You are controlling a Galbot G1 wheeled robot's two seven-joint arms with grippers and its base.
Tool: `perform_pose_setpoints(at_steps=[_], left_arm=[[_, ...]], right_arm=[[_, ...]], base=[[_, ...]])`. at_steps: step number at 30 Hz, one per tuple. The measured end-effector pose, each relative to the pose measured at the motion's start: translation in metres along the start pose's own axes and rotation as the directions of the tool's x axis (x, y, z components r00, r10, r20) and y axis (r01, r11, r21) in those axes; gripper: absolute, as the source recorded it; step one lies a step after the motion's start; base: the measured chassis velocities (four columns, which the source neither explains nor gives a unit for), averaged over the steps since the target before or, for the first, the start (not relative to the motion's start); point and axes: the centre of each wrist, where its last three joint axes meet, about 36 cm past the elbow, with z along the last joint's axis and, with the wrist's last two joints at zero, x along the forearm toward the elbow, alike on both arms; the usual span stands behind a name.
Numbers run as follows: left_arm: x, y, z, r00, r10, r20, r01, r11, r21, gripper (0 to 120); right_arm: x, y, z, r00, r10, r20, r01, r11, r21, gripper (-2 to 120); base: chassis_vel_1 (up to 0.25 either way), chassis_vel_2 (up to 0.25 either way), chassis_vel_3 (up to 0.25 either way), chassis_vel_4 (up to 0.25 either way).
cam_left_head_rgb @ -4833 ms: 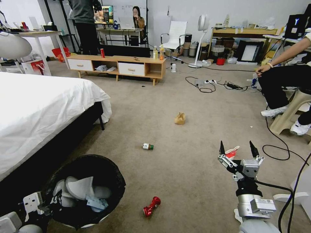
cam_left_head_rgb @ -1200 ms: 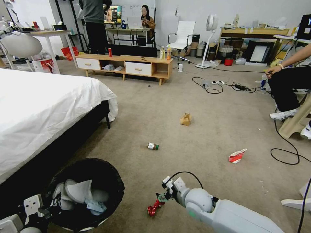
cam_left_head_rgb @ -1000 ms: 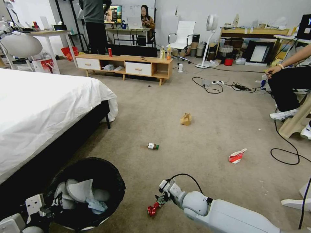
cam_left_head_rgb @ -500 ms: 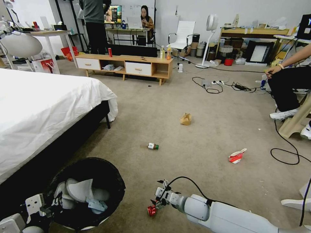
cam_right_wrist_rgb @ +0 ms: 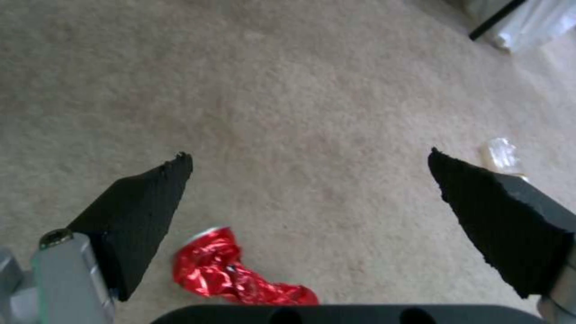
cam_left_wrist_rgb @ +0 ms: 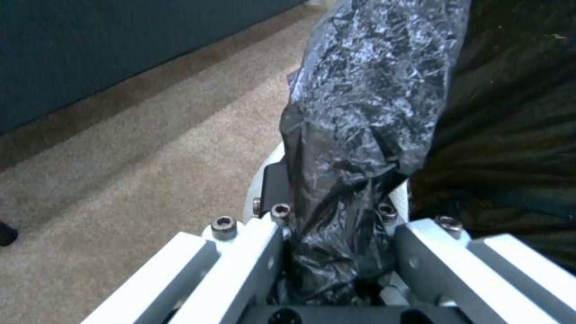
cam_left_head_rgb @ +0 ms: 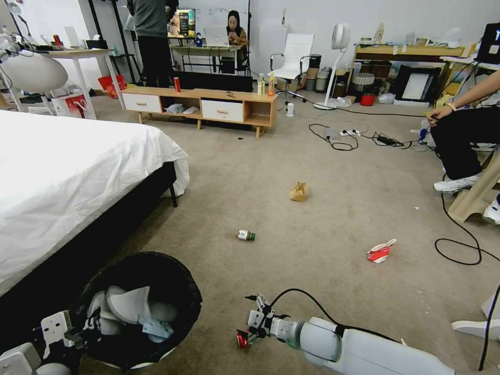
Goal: Pick up the trash bin and place the garbage on the floor into it.
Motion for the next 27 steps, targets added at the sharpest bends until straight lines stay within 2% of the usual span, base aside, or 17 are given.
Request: perform_pose_setpoints(at_steps=[9,16,27], left_arm=[[0.001,0.0,-0.001,1.0,0.001,0.001,-0.001,1.0,-0.002,7],[-0.001,0.001,0.0,1.0,0.003,-0.003,-0.003,1.0,0.0,7],[-0.003,0.0,0.003,1.0,0.003,-0.011,-0.003,1.0,0.002,7]], right_arm=[[-0.005,0.011,0.006,0.999,-0.031,-0.006,0.031,1.0,-0.003,100],[-0.009,0.026,0.029,0.998,-0.041,-0.04,0.039,0.999,-0.03,100],[-0.016,0.022,0.049,0.999,-0.02,-0.05,0.018,0.999,-0.037,100]], base=[[0.0,0.0,0.0,0.0],[0.0,0.0,0.0,0.0],[0.0,0.0,0.0,0.0]])
